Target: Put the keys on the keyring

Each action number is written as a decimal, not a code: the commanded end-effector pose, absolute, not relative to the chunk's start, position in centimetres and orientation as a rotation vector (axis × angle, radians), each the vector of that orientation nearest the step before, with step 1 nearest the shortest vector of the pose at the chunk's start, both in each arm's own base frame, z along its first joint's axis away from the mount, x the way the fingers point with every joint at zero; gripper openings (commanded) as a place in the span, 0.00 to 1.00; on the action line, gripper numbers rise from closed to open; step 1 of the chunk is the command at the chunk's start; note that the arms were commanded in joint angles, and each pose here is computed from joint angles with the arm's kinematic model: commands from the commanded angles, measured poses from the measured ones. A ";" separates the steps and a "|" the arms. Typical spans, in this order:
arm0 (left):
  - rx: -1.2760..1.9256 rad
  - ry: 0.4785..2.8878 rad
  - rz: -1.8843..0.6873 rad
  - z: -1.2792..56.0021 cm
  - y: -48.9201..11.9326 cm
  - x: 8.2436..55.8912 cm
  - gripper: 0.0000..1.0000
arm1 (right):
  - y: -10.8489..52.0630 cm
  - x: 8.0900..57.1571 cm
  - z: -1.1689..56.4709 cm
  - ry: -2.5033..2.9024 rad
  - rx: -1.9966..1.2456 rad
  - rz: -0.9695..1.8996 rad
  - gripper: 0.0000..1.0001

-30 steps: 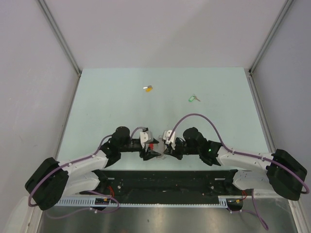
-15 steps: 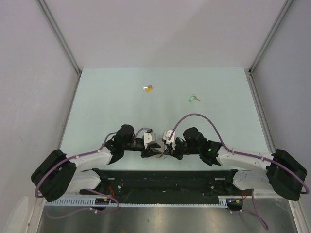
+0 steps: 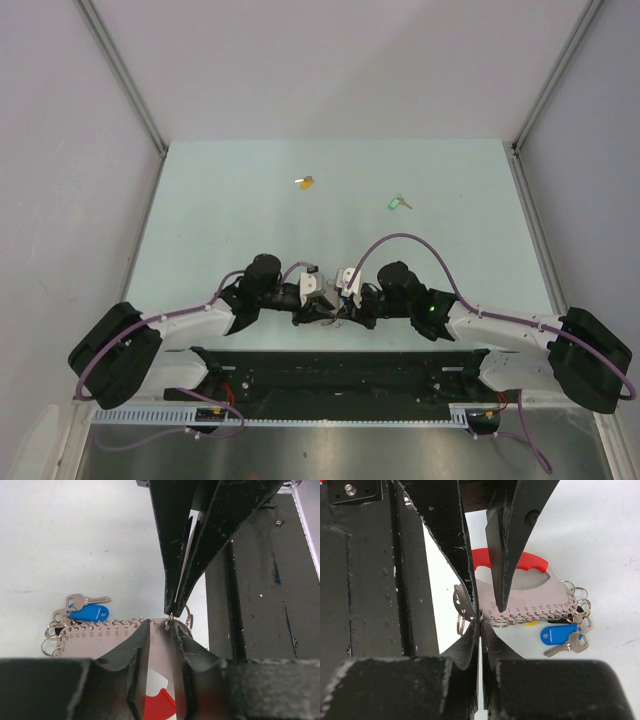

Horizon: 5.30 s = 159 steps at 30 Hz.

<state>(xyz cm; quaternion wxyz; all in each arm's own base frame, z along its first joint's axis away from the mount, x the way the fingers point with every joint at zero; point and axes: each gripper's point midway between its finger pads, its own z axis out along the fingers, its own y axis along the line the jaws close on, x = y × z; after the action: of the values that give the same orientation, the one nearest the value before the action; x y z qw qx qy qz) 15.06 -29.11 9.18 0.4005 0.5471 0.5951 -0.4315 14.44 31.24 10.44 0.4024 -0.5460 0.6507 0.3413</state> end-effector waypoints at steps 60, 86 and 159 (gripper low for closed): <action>0.977 1.735 -0.690 8.7 -26.2 23.1 0.00 | 13.0 49.3 7.3 2.211 0.101 -0.042 0.56; 0.976 1.750 -0.700 8.6 -26.2 23.1 0.00 | 11.7 55.8 3.1 2.402 -0.027 -0.359 0.20; 0.637 1.806 -0.567 9.3 -21.4 24.4 0.00 | 26.4 26.8 4.0 2.600 -0.996 -0.268 0.25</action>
<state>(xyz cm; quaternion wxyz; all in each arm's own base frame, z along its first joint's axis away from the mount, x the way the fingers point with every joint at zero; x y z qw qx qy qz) 23.81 -21.25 8.06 0.5205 0.2820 0.7718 -0.2321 26.64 26.52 3.48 0.1720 -0.3405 0.9212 -0.0765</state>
